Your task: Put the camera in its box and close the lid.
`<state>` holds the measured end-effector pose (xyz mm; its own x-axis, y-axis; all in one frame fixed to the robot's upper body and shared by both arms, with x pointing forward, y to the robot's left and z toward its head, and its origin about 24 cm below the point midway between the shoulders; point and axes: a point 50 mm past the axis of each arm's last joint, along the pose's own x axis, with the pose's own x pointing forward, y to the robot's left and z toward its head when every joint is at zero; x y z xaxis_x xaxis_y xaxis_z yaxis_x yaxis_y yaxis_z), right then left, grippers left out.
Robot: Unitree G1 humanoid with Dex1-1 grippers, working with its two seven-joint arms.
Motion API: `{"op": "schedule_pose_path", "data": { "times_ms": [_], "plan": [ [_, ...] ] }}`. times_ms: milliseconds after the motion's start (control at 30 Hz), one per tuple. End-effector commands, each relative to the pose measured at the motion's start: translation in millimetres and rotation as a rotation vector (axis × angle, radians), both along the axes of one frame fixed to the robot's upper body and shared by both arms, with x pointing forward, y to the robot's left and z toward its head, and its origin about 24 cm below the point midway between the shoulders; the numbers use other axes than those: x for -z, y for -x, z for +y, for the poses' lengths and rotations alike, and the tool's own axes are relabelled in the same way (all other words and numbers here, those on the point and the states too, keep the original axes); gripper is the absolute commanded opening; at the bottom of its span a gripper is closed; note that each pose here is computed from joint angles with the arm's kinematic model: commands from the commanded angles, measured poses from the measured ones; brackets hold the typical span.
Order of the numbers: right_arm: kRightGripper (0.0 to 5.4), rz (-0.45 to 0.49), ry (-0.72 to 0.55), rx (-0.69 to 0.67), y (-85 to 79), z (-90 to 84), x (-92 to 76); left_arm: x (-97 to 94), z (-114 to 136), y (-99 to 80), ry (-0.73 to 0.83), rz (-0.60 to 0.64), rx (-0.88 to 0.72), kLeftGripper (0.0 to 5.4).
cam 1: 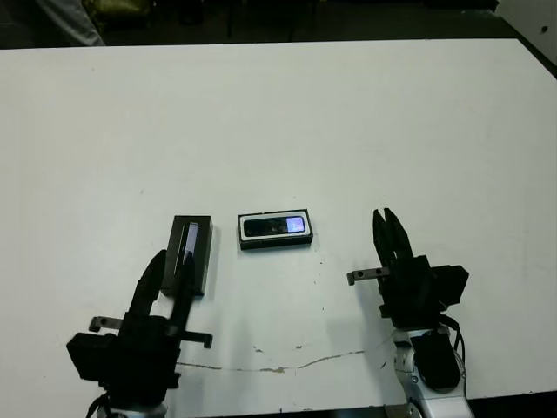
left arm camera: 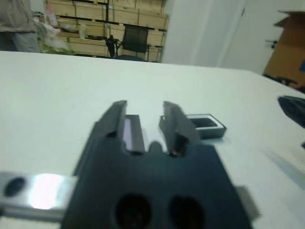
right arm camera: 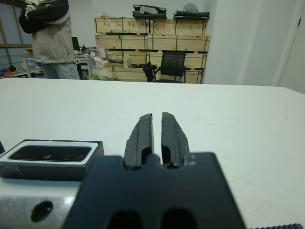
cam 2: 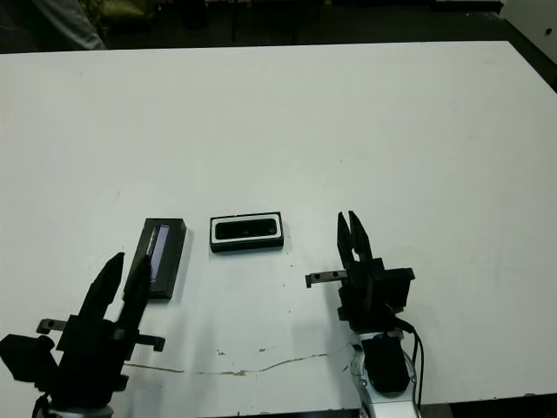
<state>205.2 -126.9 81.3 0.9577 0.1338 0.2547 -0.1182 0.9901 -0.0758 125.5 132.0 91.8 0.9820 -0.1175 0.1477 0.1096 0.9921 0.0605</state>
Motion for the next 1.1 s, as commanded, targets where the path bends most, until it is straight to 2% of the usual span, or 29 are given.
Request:
{"op": "schedule_pose_path", "data": {
  "times_ms": [33, 367, 700, 1100],
  "plan": [
    [0.00, 0.037, -0.008, 0.009, -0.5, -1.1, 7.2, 14.2, 4, 13.4, -0.083, 0.166, -0.028, 3.00],
    [0.00, 0.024, 0.007, 0.005, -1.8, -1.0, 9.6, 23.6, 8, 0.8, -0.161, 0.191, -0.144, 5.37],
    [0.00, 0.041, 0.024, 0.007, -1.3, -0.1, 9.0, 23.5, 10, -12.2, -0.083, 0.231, -0.211, 5.37],
    [0.00, 0.038, -0.022, -0.026, -1.7, 7.4, 13.6, 12.2, 11, -20.1, -0.049, 0.275, -0.102, 5.37]
  ]
}}
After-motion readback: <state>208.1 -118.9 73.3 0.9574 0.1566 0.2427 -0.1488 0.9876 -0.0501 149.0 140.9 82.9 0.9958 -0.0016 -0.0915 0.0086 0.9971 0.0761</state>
